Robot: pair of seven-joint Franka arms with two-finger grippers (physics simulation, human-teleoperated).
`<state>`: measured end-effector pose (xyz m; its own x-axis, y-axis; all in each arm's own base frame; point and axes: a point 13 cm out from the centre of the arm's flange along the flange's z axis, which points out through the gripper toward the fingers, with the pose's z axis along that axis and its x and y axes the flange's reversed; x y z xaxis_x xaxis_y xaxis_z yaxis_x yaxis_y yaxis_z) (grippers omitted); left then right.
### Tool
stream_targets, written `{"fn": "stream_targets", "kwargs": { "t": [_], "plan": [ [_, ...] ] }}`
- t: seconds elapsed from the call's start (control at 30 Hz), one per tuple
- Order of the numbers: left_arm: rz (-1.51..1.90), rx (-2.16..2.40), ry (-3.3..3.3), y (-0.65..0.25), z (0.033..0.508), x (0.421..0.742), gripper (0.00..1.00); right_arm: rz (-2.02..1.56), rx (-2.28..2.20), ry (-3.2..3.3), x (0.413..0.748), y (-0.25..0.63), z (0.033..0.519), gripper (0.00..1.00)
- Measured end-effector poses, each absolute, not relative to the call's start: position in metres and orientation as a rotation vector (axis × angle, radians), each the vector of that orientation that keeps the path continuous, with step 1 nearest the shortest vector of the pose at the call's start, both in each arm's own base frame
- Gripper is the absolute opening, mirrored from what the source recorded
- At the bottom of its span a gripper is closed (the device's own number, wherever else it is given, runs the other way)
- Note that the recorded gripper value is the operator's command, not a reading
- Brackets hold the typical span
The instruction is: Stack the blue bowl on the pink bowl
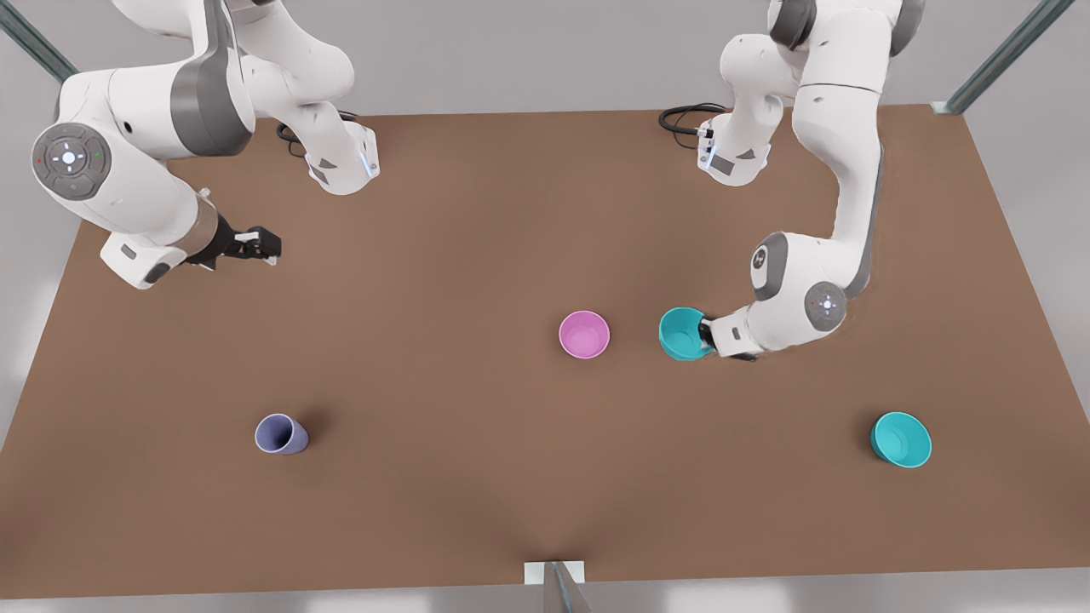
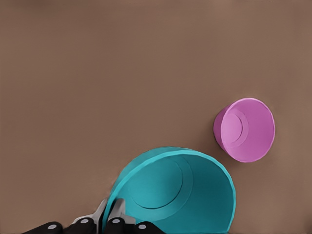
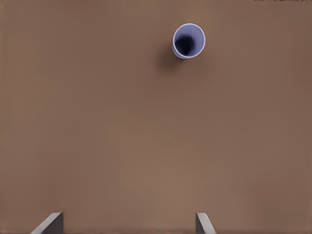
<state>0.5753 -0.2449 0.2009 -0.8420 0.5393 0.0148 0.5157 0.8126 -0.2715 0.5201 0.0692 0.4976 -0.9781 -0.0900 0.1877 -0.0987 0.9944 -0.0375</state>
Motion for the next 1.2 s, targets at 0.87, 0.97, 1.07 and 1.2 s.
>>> {"fn": "stream_targets", "kwargs": {
  "t": [0.87,0.97,1.07,1.2],
  "plan": [
    [0.203,0.003,-2.847,-0.395,0.129,0.517,0.21,0.063,0.234,-2.910,0.524,0.073,0.470,1.00],
    [0.175,0.049,-2.846,-0.393,0.125,0.513,0.21,0.063,0.239,-2.896,0.522,0.073,0.463,1.00],
    [0.160,0.090,-2.842,-0.394,0.124,0.509,0.21,0.063,0.245,-2.891,0.522,0.074,0.461,1.00],
    [0.142,0.149,-2.837,-0.388,0.124,0.506,0.42,0.064,0.247,-2.891,0.522,0.073,0.460,1.00]
  ]
}}
